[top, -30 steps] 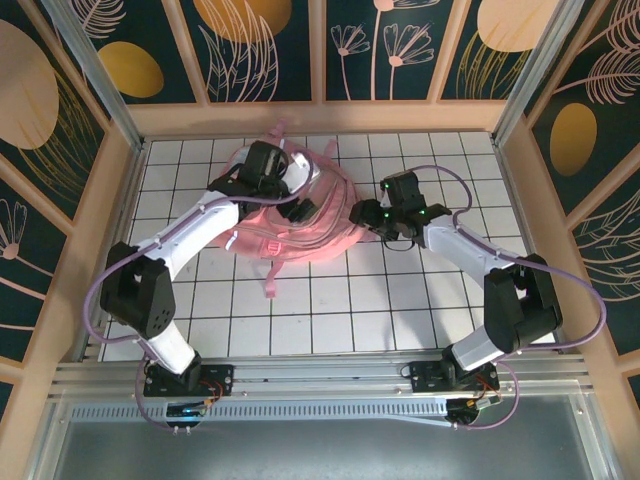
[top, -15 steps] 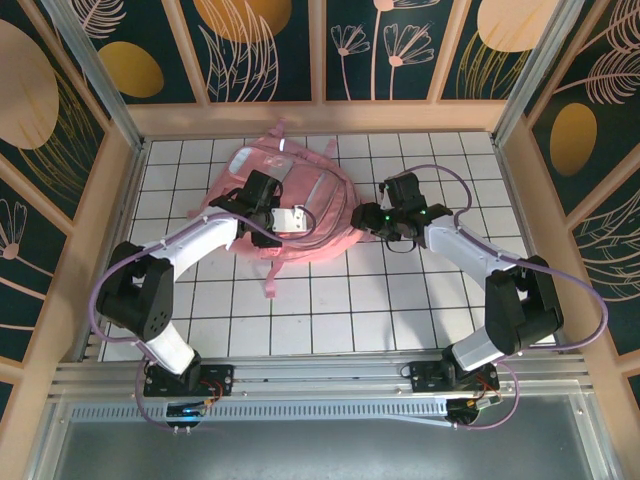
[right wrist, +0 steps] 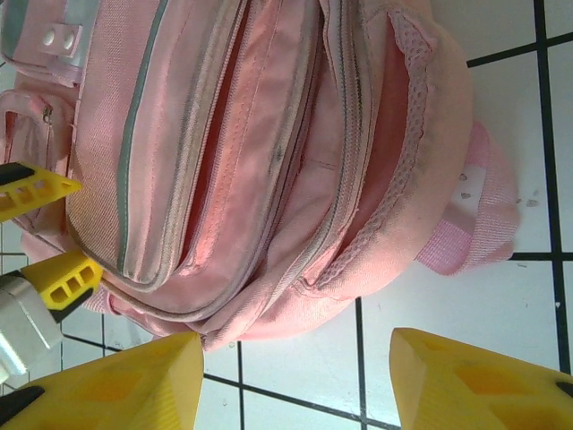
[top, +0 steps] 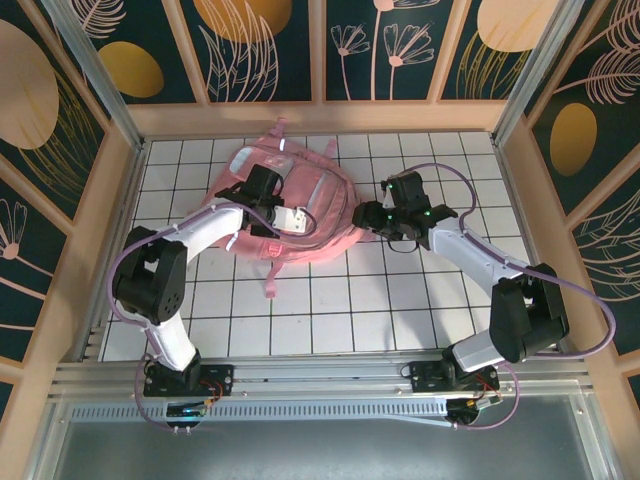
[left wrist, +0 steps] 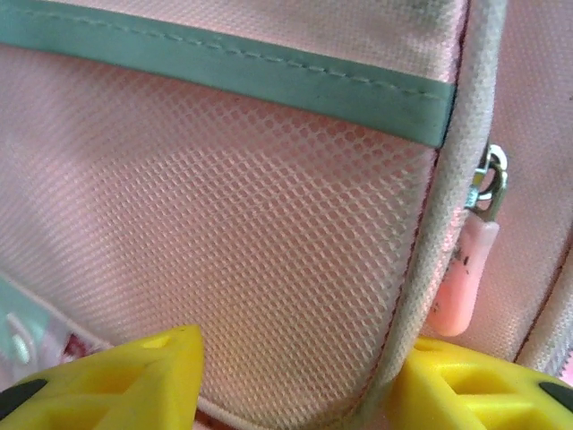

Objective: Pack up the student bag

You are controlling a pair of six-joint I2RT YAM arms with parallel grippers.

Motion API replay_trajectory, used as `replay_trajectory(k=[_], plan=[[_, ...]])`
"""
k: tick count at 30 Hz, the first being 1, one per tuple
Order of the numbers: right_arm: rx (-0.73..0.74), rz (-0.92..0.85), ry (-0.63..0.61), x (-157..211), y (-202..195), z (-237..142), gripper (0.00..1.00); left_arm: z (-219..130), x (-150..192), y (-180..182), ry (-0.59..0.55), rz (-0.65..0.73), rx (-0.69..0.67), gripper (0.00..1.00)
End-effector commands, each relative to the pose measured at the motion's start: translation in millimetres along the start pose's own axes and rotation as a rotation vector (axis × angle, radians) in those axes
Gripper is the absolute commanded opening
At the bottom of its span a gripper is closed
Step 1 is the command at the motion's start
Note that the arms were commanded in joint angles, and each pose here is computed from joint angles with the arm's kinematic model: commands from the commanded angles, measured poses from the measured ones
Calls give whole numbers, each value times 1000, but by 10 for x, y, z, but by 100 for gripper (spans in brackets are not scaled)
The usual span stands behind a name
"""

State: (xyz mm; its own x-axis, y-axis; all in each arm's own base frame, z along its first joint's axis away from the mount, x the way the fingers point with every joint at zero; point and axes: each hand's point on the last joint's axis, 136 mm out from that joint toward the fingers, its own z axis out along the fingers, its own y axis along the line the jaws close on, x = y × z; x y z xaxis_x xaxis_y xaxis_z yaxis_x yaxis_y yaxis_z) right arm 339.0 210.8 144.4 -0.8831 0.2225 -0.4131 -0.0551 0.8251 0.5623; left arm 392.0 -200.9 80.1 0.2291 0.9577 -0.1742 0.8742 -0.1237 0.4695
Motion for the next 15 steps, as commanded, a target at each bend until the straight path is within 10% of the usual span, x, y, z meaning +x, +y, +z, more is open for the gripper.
replay_trajectory(k=[1, 7, 9, 15], plan=[[-12, -4, 1, 12, 12, -70, 57, 85, -77, -20, -54, 74, 18, 48], [-16, -1, -2, 15, 17, -82, 57, 151, -120, -51, -91, 90, -8, 47], [-27, -8, 4, 32, 33, -70, 57, 131, -190, 56, -115, 25, -2, 0], [-130, -34, 52, 127, 268, -35, 57, -108, -520, 377, -241, -232, 48, 0]])
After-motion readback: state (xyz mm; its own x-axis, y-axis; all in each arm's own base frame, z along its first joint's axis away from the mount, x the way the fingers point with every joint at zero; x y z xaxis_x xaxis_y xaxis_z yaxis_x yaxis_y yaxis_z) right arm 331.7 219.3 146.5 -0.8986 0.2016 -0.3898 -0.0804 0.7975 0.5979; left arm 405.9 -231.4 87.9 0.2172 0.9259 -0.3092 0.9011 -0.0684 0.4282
